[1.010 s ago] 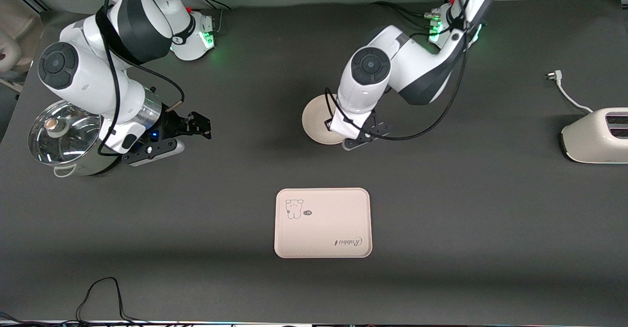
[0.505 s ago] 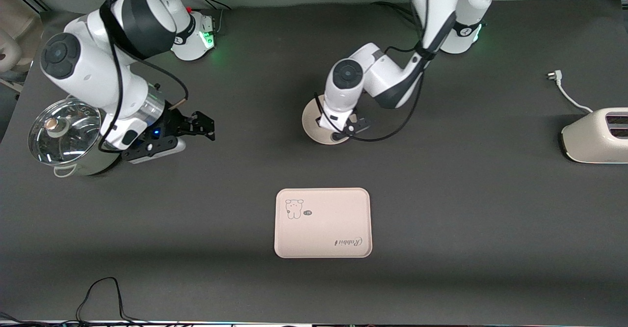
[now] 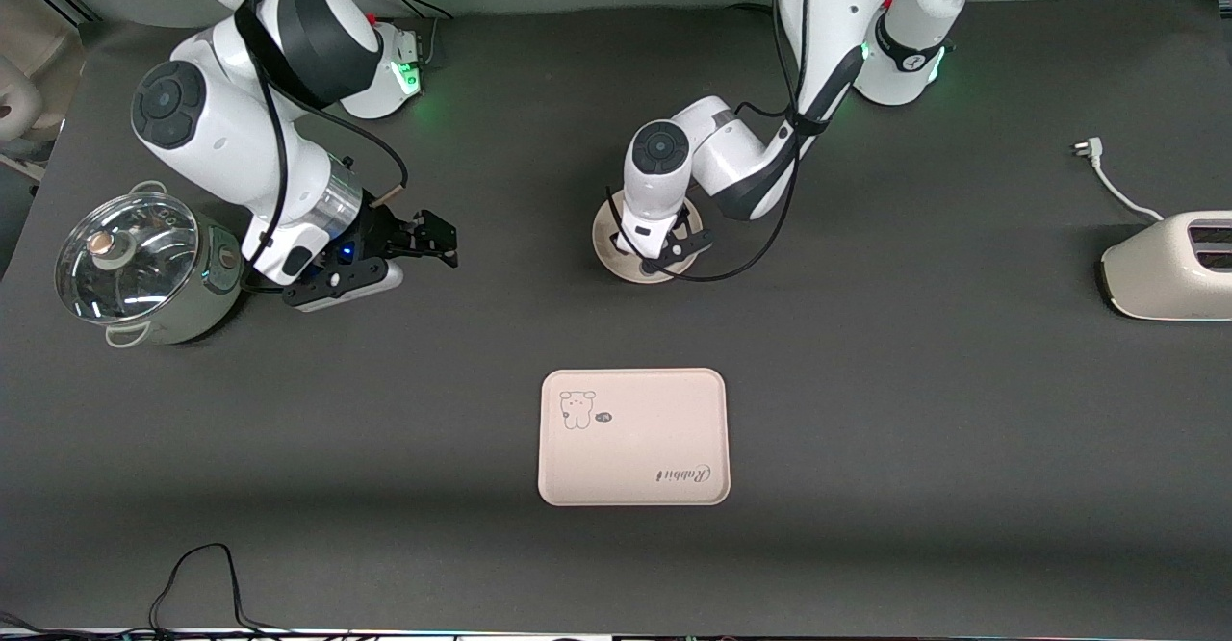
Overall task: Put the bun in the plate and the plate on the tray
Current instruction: 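Carry the bun onto the plate while the right gripper approaches the plate, then open the left gripper and withdraw it from the bun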
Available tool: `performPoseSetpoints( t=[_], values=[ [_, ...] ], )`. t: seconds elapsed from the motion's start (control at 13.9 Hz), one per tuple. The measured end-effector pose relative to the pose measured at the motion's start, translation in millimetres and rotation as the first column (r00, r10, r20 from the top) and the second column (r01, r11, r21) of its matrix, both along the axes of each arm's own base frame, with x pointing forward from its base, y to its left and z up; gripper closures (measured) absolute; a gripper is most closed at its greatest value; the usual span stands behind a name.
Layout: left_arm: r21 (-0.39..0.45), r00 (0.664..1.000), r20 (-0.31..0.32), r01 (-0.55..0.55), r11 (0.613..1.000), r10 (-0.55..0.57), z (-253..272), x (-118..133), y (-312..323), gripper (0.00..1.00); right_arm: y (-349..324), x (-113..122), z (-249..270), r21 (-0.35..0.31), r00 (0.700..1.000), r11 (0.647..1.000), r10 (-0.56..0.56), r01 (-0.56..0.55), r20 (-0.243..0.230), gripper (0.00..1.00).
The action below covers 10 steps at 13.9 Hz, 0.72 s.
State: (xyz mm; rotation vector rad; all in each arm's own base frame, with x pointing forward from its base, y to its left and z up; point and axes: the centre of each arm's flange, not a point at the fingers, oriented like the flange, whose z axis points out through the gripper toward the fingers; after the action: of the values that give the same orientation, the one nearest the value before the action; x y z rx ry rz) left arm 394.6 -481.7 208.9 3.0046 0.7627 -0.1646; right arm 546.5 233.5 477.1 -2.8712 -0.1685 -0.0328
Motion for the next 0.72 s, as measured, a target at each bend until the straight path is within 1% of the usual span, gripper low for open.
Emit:
performPoseSetpoints(
  t=[0.07,0.22,0.29,0.36,0.43,0.58,0.72],
  values=[
    [0.000,1.000,0.000,0.000,1.000,0.000,0.2,0.3,0.0,0.26,2.6,-0.3,-3.1,0.011,1.000,1.000,-0.004,0.004,-0.009,0.00],
    [-0.003,1.000,0.005,-0.004,1.000,0.004,2.3,3.3,0.4,0.07,18.1,-6.1,-9.6,0.010,1.000,1.000,0.021,-0.021,-0.020,0.00],
    [-0.006,1.000,0.011,-0.010,1.000,0.010,5.8,7.2,1.4,0.00,26.9,-8.7,-14.4,0.006,0.999,0.999,0.034,-0.034,-0.023,0.00],
    [-0.012,0.999,0.023,-0.021,1.000,0.021,12.1,14.3,4.3,0.00,34.1,-9.5,-21.9,0.001,0.999,0.999,0.042,-0.042,-0.026,0.00],
    [-0.023,0.998,0.045,-0.043,0.999,0.044,24.7,28.8,11.4,0.00,41.3,-10.2,-32.0,-0.006,0.998,0.999,0.050,-0.050,-0.033,0.00],
    [-0.043,0.991,0.098,-0.086,0.995,0.090,65.3,70.2,43.1,0.00,60.1,-14.4,-60.3,-0.023,0.995,0.997,0.071,-0.072,-0.064,0.00],
    [-0.038,0.985,0.147,-0.084,0.996,0.088,116.1,114.2,98.1,0.00,77.1,-20.7,-92.5,-0.044,0.990,0.995,0.089,-0.095,-0.105,0.00]
  ],
)
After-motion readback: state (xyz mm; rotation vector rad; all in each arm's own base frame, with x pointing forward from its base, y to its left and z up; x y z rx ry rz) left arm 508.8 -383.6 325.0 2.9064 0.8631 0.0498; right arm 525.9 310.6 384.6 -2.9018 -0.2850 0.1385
